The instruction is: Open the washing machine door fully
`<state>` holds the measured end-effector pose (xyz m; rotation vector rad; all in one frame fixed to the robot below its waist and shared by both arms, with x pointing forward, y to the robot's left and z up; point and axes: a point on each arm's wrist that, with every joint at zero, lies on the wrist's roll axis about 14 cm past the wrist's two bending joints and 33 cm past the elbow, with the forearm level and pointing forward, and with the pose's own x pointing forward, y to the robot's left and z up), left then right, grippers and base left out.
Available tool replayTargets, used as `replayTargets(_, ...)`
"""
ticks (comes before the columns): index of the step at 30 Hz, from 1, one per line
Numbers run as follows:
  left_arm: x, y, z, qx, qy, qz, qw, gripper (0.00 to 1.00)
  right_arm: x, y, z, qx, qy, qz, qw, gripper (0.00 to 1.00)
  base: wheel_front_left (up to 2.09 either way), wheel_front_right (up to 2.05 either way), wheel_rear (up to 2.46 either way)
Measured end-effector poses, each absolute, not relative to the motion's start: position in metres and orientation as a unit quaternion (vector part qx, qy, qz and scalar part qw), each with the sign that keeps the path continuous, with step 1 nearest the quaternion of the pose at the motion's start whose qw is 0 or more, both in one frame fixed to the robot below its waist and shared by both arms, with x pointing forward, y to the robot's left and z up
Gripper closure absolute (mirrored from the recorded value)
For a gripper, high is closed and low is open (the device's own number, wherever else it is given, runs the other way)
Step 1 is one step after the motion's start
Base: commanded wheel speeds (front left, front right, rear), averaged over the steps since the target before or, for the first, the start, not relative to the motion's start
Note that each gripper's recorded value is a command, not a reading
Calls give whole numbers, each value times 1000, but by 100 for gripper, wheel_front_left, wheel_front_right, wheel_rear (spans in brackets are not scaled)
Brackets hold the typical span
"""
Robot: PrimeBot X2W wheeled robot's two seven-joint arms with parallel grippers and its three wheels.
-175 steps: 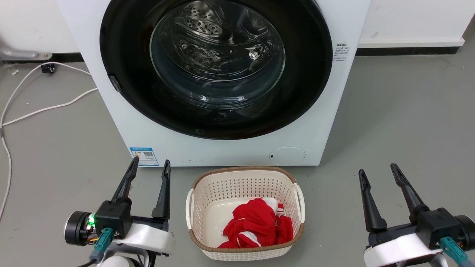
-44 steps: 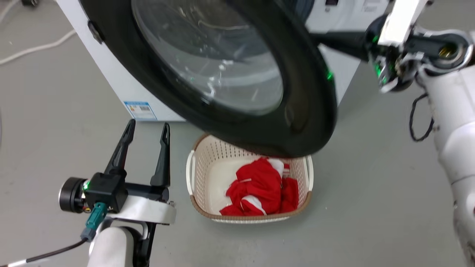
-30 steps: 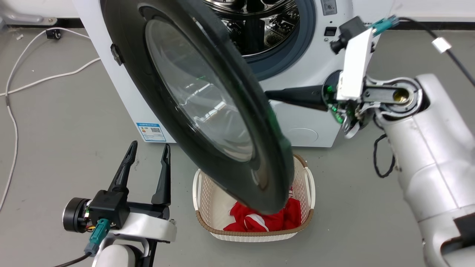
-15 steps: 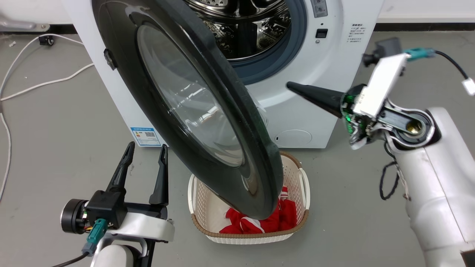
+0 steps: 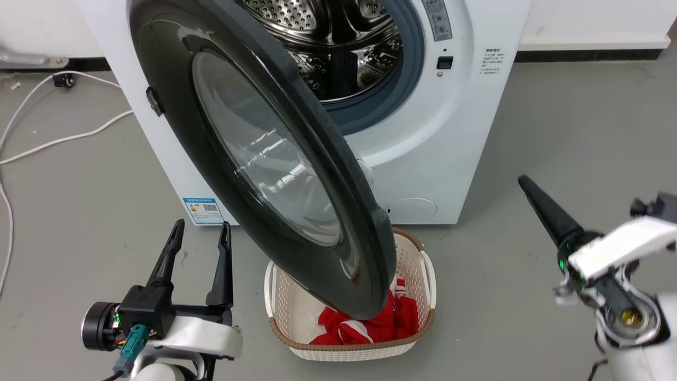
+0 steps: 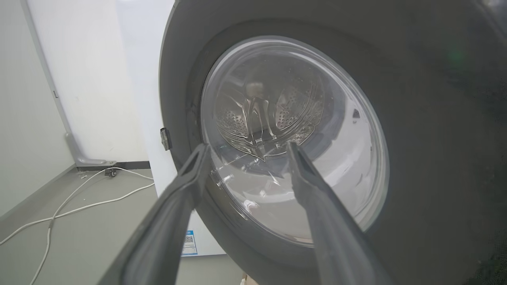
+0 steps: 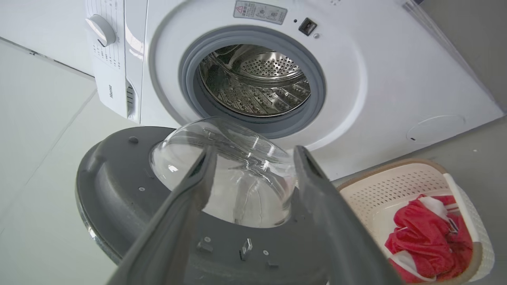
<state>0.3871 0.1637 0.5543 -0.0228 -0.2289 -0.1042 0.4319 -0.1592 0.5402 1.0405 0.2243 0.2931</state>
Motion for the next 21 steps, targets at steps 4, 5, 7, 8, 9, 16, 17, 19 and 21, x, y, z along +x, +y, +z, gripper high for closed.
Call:
replayTargets(4,384,166,556,-11,-116,-48,992,0,415,-178,520,440,72,81,891,0,0,0,0)
replayTargets(5,383,167,556,-11,-117,-48,992,0,412,-183,520,425,56,68,901,0,0,0,0)
replayTargets(7,382,167,557,-11,-118,-47,992,0,408,-190,522,399,26,50,915,0,0,0,0)
replayTargets(8,381,167,557,-12,-118,-47,992,0,406,-194,524,379,11,41,925,0,0,0,0)
replayTargets(9,380,167,558,-12,-119,-47,992,0,404,-198,527,352,-4,36,935,0,0,0,0)
replayTargets(16,376,167,558,-13,-119,-47,992,0,391,-218,561,156,-110,9,982,0,0,0,0)
replayTargets(17,376,167,558,-13,-120,-46,992,0,390,-218,568,121,-123,10,985,0,0,0,0)
replayTargets(19,376,168,559,-13,-121,-45,992,0,387,-215,582,71,-146,11,987,0,0,0,0)
replayTargets(21,375,169,560,-12,-122,-44,992,0,383,-208,589,36,-160,14,986,0,0,0,0)
